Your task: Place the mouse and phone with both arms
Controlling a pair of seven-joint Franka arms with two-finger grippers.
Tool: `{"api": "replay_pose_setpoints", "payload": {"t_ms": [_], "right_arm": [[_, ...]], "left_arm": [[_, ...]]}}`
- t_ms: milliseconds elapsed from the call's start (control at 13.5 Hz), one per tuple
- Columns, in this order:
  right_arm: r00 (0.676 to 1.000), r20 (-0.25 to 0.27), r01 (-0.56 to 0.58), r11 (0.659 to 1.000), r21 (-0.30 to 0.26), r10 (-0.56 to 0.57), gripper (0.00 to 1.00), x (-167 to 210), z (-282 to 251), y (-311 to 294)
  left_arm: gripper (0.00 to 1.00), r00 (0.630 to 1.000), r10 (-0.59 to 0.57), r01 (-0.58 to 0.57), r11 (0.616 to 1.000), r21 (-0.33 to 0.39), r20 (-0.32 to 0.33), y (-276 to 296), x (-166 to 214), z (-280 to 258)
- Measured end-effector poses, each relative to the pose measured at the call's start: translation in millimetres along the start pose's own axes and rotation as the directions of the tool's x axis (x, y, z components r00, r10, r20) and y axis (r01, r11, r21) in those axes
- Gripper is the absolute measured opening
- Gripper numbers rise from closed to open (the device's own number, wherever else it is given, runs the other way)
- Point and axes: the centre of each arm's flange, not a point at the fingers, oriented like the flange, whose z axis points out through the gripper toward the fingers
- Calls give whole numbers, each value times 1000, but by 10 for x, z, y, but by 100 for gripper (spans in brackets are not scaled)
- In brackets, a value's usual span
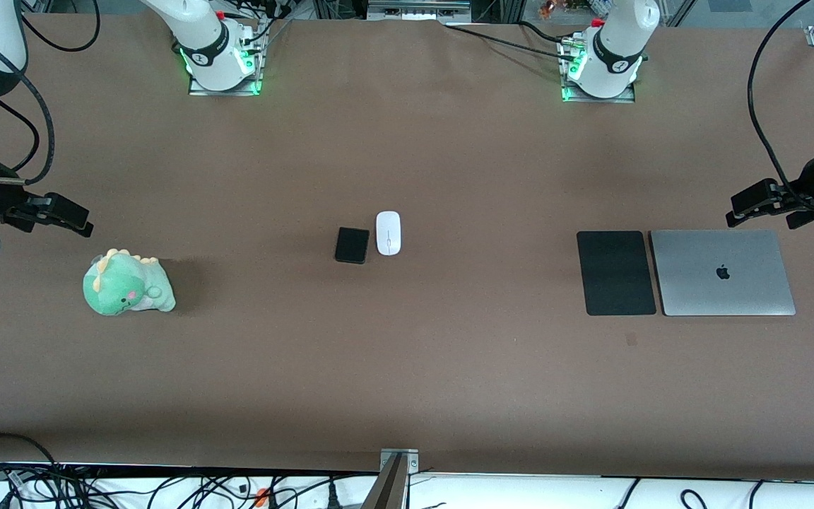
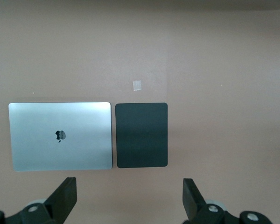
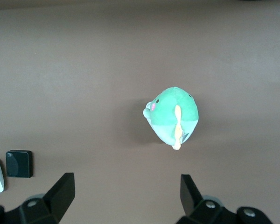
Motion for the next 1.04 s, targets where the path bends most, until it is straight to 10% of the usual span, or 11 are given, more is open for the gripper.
{"api": "replay_pose_setpoints", "payload": {"t_ms": [1037], "right_arm": [[1000,-3,0,1000,0,0,100,4,-3,0]], "left_arm": [[100,1000,-6,6,1000,0,17,-34,-30,-13]]}}
